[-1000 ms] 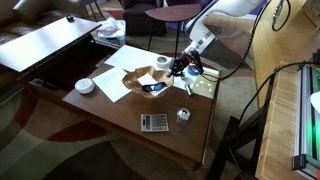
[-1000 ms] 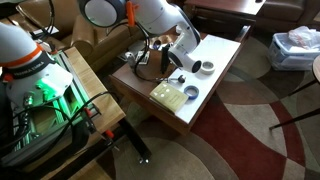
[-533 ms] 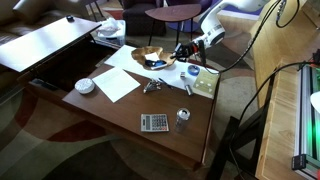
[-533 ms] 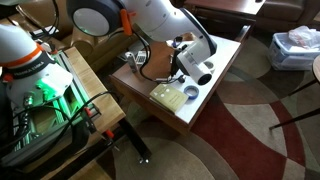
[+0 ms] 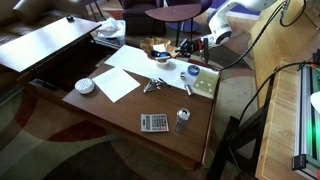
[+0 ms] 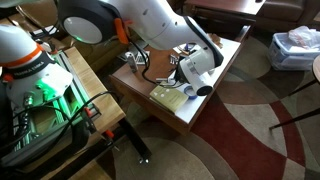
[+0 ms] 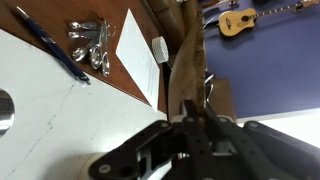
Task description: Pick up the brown bowl and put it on the white masking tape
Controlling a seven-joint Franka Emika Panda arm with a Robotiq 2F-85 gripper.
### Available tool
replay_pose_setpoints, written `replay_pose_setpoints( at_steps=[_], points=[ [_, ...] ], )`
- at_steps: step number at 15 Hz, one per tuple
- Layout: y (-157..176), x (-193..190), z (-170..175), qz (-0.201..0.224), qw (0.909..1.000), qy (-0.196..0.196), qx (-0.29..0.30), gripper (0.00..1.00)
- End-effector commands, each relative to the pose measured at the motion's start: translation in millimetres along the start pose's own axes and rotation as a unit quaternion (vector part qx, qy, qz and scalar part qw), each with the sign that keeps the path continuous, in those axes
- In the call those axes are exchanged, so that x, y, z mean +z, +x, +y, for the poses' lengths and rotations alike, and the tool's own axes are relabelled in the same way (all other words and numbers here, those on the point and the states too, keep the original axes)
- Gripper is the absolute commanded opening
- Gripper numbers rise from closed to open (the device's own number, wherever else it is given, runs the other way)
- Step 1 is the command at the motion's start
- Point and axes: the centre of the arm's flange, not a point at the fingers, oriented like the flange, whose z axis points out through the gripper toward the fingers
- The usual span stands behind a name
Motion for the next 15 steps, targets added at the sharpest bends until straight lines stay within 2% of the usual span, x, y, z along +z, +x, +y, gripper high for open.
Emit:
replay_pose_setpoints(
  at_steps=[1, 5, 10, 15],
  points=[
    [15.5, 1.2, 12.0, 0.028, 0.9995, 0.012, -0.011, 0.03],
    [30.1, -1.1, 23.2, 0.072, 0.997, 0.02, -0.019, 0.03],
    [35.5, 2.8, 41.2, 0.118, 0.9915, -0.028, -0.046, 0.03],
    [38.5, 13.1, 44.5, 0.138, 0.9874, -0.059, -0.048, 0.03]
  ],
)
